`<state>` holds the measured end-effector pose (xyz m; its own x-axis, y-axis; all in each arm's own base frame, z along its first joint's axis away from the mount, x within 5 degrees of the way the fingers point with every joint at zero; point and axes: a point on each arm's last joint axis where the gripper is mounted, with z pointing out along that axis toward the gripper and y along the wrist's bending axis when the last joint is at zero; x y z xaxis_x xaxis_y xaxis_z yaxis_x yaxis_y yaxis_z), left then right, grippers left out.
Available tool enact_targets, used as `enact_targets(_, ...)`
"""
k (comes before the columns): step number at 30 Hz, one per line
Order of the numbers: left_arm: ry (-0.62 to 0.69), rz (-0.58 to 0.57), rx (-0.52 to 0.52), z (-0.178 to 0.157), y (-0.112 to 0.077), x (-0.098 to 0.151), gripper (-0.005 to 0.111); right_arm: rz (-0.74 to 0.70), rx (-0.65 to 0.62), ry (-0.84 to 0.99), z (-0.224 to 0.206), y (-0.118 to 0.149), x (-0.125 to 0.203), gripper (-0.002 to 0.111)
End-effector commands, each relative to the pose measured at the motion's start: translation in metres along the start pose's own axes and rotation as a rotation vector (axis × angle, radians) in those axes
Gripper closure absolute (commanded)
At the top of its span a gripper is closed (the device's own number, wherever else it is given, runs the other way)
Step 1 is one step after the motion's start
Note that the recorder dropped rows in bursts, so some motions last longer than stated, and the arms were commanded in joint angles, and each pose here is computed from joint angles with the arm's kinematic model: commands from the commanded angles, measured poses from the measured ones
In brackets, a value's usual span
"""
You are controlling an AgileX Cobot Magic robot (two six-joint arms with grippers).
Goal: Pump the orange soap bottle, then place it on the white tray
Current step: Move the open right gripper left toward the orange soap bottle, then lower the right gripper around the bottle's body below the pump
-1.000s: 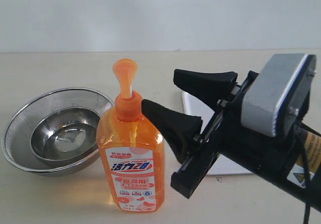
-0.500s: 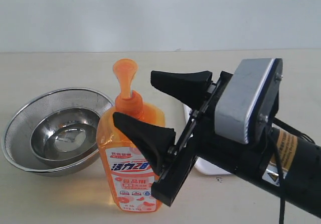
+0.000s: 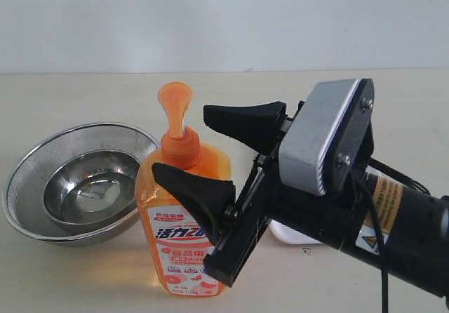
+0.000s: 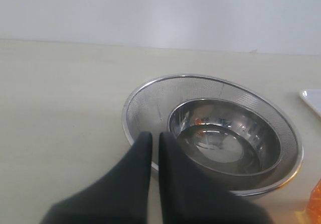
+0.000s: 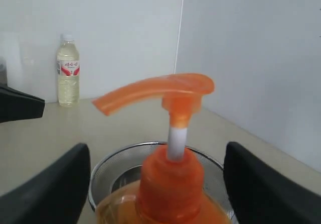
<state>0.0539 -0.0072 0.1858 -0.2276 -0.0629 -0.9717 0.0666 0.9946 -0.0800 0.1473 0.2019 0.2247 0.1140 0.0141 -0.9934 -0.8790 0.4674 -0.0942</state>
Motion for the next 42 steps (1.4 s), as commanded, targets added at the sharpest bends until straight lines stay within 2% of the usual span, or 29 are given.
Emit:
enact_targets(1, -0.005, -0.010, -0.001, 0.000, 0.000, 0.000, 0.102, 0.009, -0.004, 0.028, 0.011, -0.002, 0.007, 0.041)
enact_targets(10, -0.005, -0.010, -0.001, 0.000, 0.000, 0.000, 0.102, 0.001, -0.005, 0.031, 0.024, -0.004, 0.012, 0.043)
enact_targets(12, -0.005, -0.010, -0.001, 0.000, 0.000, 0.000, 0.102, -0.012, 0.002, 0.045, 0.024, -0.005, 0.013, 0.051)
enact_targets(16, -0.005, -0.010, -0.001, 0.000, 0.000, 0.000, 0.102, -0.028, 0.005, 0.096, 0.023, -0.005, 0.018, 0.079)
enact_targets(19, -0.005, -0.010, -0.001, 0.000, 0.000, 0.000, 0.102, -0.020, 0.018, 0.104, 0.023, -0.007, 0.019, 0.091)
enact_targets(23, -0.005, -0.010, -0.001, 0.000, 0.000, 0.000, 0.102, -0.019, 0.026, 0.096, 0.023, -0.007, 0.018, 0.100)
enact_targets(34, -0.005, -0.010, -0.001, 0.000, 0.000, 0.000, 0.102, 0.008, 0.134, 0.088, 0.022, -0.017, 0.016, 0.102)
enact_targets(42, -0.005, -0.010, -0.001, 0.000, 0.000, 0.000, 0.102, 0.036, 0.287, 0.021, 0.022, -0.031, 0.009, 0.102)
